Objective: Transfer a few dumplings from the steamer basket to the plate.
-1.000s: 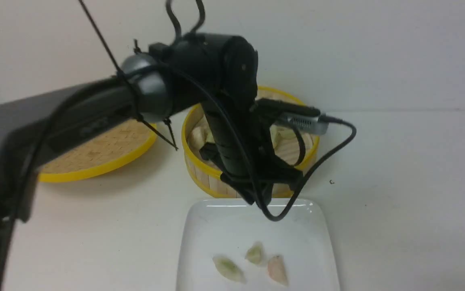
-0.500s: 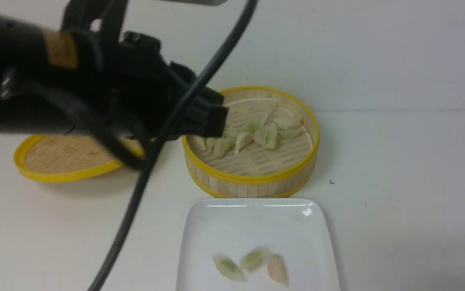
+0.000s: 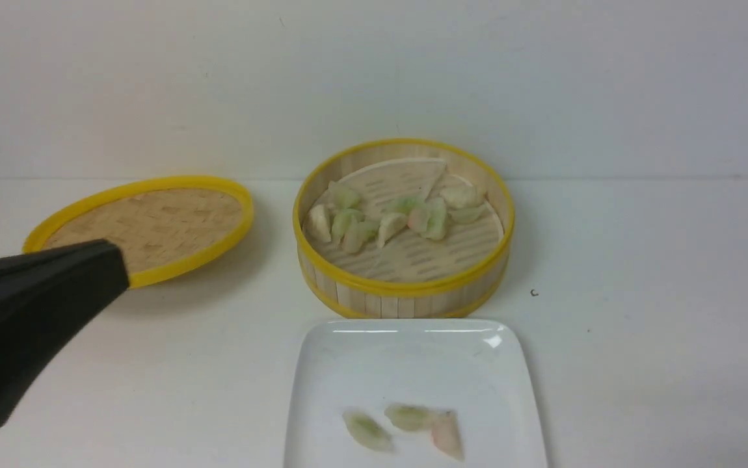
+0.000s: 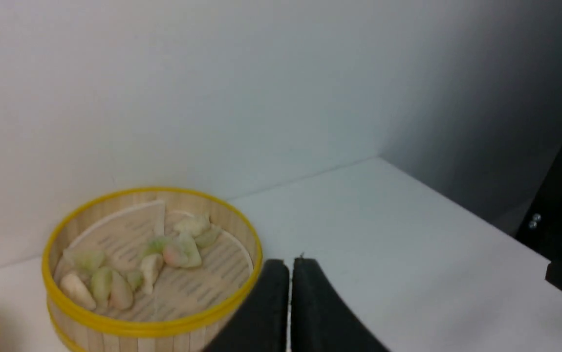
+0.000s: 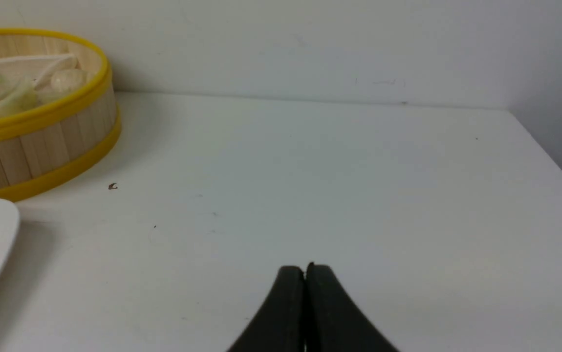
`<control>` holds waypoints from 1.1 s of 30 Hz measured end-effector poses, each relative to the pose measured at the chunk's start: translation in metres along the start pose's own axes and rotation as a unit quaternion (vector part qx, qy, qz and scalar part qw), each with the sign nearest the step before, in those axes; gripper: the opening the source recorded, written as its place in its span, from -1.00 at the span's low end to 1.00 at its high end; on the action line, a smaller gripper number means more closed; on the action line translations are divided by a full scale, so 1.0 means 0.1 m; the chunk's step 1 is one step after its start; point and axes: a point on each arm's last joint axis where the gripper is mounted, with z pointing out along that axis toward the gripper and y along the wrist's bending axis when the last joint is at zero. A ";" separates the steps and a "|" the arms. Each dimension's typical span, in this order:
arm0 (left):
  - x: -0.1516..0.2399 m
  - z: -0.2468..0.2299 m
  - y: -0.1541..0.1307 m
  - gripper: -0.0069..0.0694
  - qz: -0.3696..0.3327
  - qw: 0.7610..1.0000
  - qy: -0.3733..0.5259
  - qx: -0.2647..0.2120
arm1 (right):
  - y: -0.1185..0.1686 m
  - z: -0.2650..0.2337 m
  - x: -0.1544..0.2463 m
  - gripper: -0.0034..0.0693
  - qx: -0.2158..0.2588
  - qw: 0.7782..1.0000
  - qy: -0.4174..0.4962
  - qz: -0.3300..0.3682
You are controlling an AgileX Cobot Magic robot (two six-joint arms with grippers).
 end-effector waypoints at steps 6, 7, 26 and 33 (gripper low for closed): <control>0.09 -0.22 0.02 -0.84 0.052 0.998 -0.031 -0.007 | 0.00 0.00 0.00 -0.95 0.000 1.000 0.000 0.000; 0.10 -0.23 0.02 -0.84 0.061 0.998 -0.031 -0.009 | 0.00 0.00 0.00 -0.95 0.000 1.000 0.000 0.000; 1.66 -0.28 0.61 -0.84 0.058 0.960 0.026 -0.274 | 0.00 0.00 0.00 -0.95 0.000 1.000 0.000 0.000; 1.81 -0.33 0.62 -0.84 0.066 0.952 0.069 -0.291 | 0.00 0.00 0.00 -0.95 0.000 1.000 0.000 0.000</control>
